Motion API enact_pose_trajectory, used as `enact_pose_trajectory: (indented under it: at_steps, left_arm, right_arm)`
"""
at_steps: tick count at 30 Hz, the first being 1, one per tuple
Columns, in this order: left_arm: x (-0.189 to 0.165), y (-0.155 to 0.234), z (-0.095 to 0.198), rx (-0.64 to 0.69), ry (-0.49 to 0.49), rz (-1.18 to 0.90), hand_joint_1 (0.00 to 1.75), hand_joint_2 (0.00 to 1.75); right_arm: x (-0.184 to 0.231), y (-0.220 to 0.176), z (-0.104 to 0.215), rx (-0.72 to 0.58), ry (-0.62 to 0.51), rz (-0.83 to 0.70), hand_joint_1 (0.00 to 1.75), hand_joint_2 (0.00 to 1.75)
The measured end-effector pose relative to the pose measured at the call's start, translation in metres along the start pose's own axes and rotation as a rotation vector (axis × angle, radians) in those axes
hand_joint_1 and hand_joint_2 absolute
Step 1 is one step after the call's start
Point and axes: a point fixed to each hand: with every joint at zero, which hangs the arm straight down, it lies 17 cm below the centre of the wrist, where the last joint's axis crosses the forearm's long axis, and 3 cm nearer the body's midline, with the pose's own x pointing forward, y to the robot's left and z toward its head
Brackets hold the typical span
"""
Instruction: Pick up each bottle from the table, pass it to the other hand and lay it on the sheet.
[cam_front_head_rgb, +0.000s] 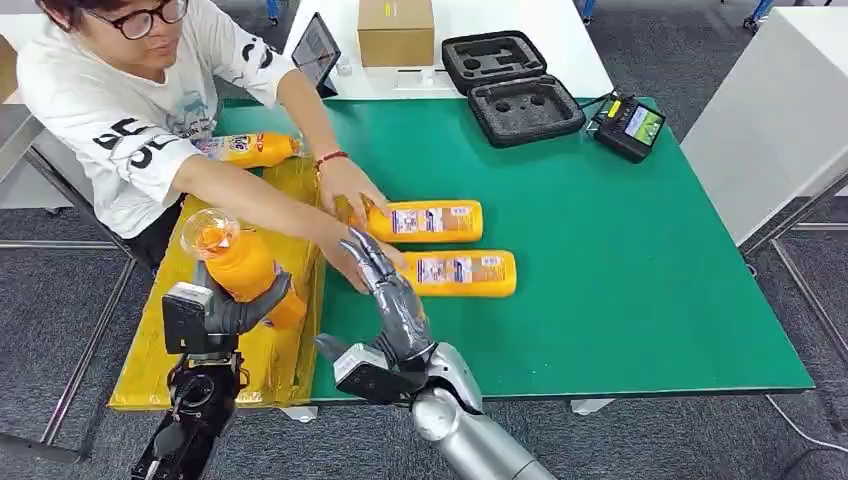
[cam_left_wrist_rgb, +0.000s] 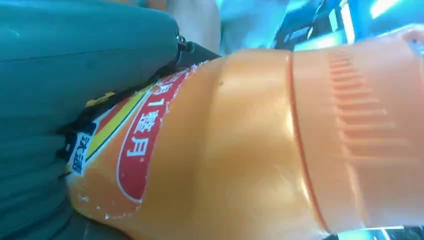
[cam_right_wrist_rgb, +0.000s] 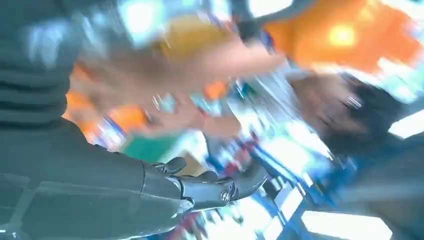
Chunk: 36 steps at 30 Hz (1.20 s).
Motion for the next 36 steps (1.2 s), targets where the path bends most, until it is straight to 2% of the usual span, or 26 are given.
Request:
enact_pose_trajectory:
  at_steps: [3, 6, 9, 12, 13, 18, 21, 27, 36]
  left_arm:
    - [0.003, 0.018, -0.005, 0.045, -0.039, -0.126, 1.75, 1.75]
    - [0.011, 0.025, -0.015, 0.026, -0.114, -0.324, 1.75, 1.75]
    - [0.004, 0.020, -0.036, -0.066, -0.135, -0.540, 1.75, 1.75]
    - [-0.010, 0.016, -0.049, -0.160, -0.121, -0.667, 1.75, 1.75]
    - [-0.020, 0.010, -0.050, -0.219, -0.110, -0.728, 1.75, 1.75]
    - [-0.077, 0.005, -0.053, -0.459, -0.020, -1.017, 1.75, 1.75]
    - [-0.109, 0.014, -0.051, -0.565, 0.050, -1.111, 1.75, 1.75]
    - [-0.146, 0.032, -0.039, -0.669, 0.159, -1.164, 1.75, 1.75]
    - [-0.164, 0.048, -0.033, -0.703, 0.223, -1.188, 1.75, 1.75]
  right_arm:
    - [0.031, -0.024, -0.007, -0.091, -0.110, 0.058, 0.00, 0.00]
    - [0.062, -0.042, -0.012, -0.149, -0.189, 0.067, 0.00, 0.00]
    - [0.085, -0.058, -0.018, -0.206, -0.237, 0.053, 0.00, 0.00]
    - [0.091, -0.066, -0.018, -0.233, -0.242, 0.035, 0.00, 0.00]
    - [0.093, -0.068, -0.019, -0.241, -0.241, 0.023, 0.00, 1.75]
    - [0.100, -0.074, -0.020, -0.261, -0.253, -0.011, 0.00, 1.75]
    - [0.103, -0.073, -0.019, -0.258, -0.257, -0.027, 0.00, 1.75]
    - [0.104, -0.074, -0.018, -0.257, -0.260, -0.041, 0.00, 1.75]
    - [0.104, -0.074, -0.017, -0.255, -0.260, -0.046, 0.00, 1.75]
